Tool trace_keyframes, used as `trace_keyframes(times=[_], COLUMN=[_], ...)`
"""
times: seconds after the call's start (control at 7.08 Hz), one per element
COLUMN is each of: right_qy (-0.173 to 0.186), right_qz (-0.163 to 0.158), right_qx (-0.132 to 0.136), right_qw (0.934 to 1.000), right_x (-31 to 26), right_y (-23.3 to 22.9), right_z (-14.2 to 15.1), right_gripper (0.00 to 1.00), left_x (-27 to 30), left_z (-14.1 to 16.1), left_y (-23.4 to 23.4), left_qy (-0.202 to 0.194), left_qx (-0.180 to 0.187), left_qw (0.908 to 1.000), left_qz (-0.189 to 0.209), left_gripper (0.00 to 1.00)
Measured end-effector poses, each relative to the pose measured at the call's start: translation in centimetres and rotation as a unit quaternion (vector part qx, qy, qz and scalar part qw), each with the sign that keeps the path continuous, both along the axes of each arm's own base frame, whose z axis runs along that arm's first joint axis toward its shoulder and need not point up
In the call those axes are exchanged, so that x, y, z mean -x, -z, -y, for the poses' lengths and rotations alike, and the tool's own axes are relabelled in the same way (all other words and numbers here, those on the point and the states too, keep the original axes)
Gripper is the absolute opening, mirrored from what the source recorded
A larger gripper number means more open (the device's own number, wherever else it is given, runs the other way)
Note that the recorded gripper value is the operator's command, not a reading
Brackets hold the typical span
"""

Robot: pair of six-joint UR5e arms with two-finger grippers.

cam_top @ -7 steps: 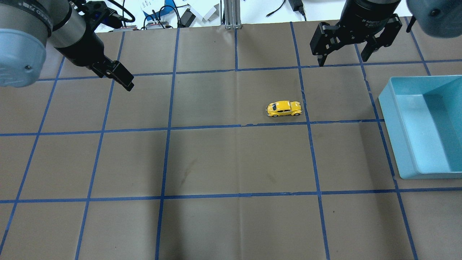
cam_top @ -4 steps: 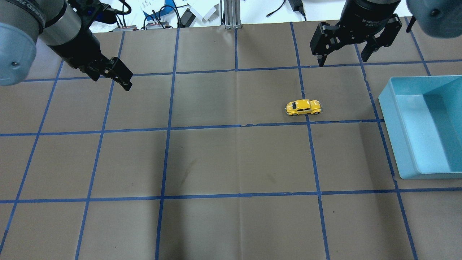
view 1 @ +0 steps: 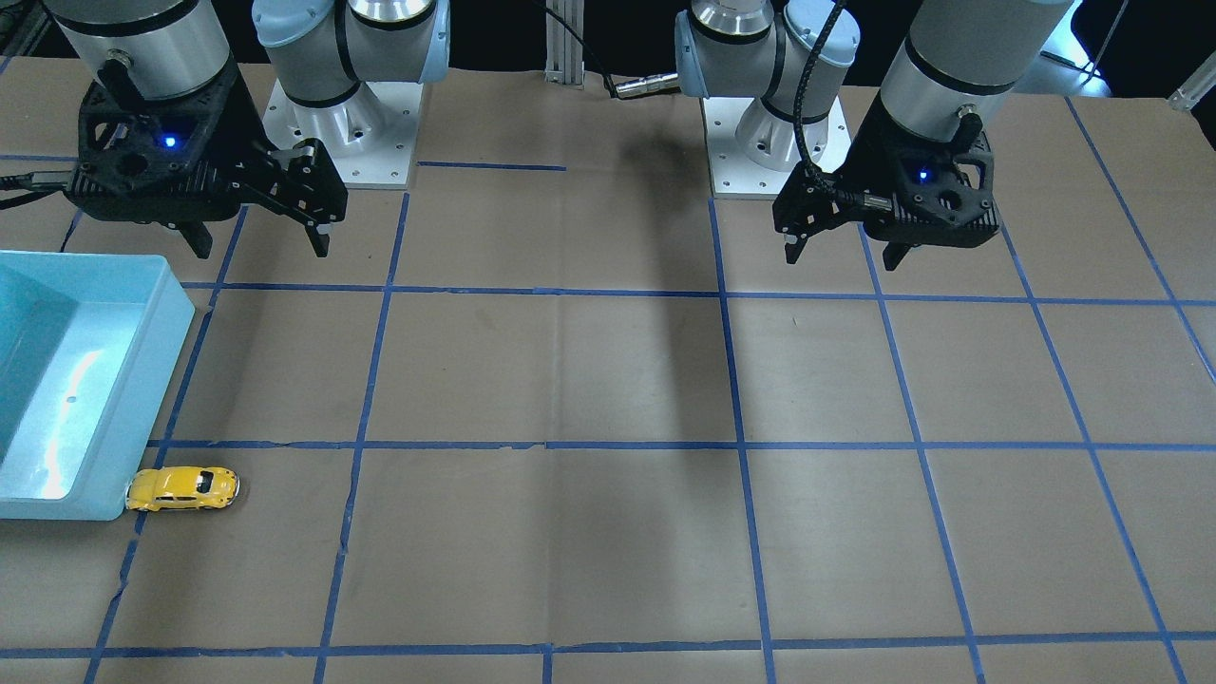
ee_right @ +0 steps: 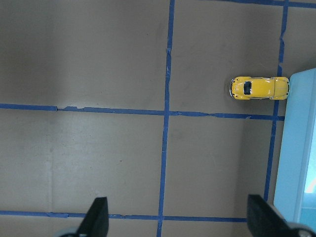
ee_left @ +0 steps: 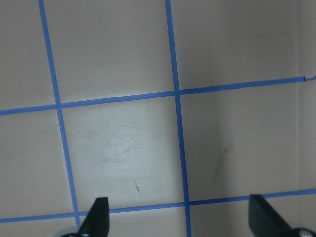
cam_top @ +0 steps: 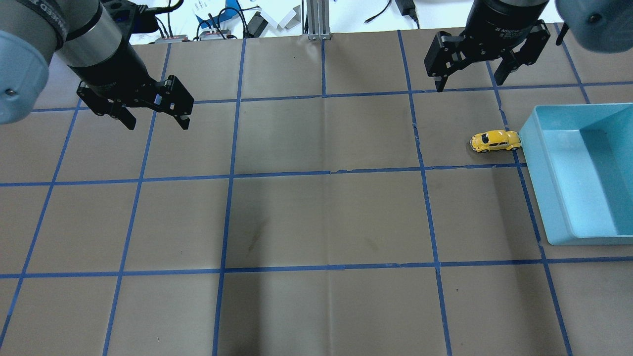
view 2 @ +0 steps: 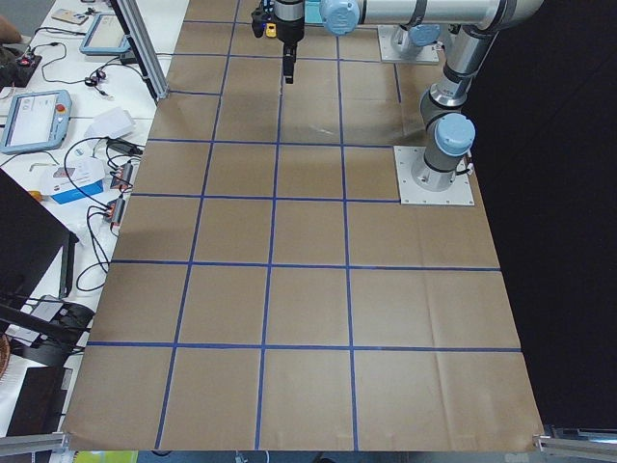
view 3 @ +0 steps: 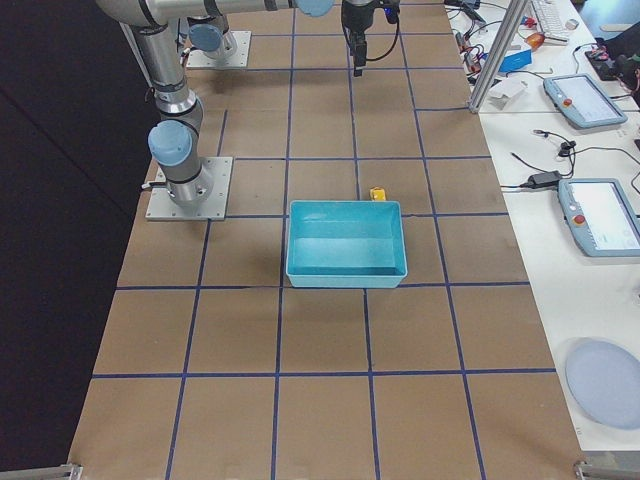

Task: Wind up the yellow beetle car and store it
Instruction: 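Hold the left gripper raised while the car rolls toward the blue bin, then lower the right gripper onto the car beside the blue bin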

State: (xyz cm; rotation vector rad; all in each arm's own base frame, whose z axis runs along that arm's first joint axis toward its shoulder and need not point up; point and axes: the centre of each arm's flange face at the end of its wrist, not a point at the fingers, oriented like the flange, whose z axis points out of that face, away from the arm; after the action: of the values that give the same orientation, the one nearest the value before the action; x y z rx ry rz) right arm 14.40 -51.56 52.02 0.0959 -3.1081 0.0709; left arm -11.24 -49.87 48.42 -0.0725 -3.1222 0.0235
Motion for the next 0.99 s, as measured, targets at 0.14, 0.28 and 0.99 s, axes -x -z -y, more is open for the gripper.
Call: trace_keyframes(times=[0.14, 0.28, 0.99], right_qy=[0.000, 0.001, -0.003], right_qz=[0.000, -0.001, -0.032], right_qx=[0.000, -0.002, -0.039], right_qw=[1.0000, 1.0000, 0.9987], right_x=[0.0, 0.0, 0.9], right_y=[0.0, 0.1, 1.9], right_z=[0.0, 0.0, -0.6], right_gripper=[1.00, 1.00, 1.00], left_x=[-0.3, -0.6, -0.8], left_z=[0.1, 0.1, -0.4], left_y=[-0.2, -0.7, -3.3], left_qy=[-0.001, 0.001, 0.008], left_qx=[0.005, 0.011, -0.006], left_qw=[1.0000, 0.9999, 0.9999], left_qz=[0.000, 0.001, 0.005], left_gripper=[1.00, 1.00, 1.00])
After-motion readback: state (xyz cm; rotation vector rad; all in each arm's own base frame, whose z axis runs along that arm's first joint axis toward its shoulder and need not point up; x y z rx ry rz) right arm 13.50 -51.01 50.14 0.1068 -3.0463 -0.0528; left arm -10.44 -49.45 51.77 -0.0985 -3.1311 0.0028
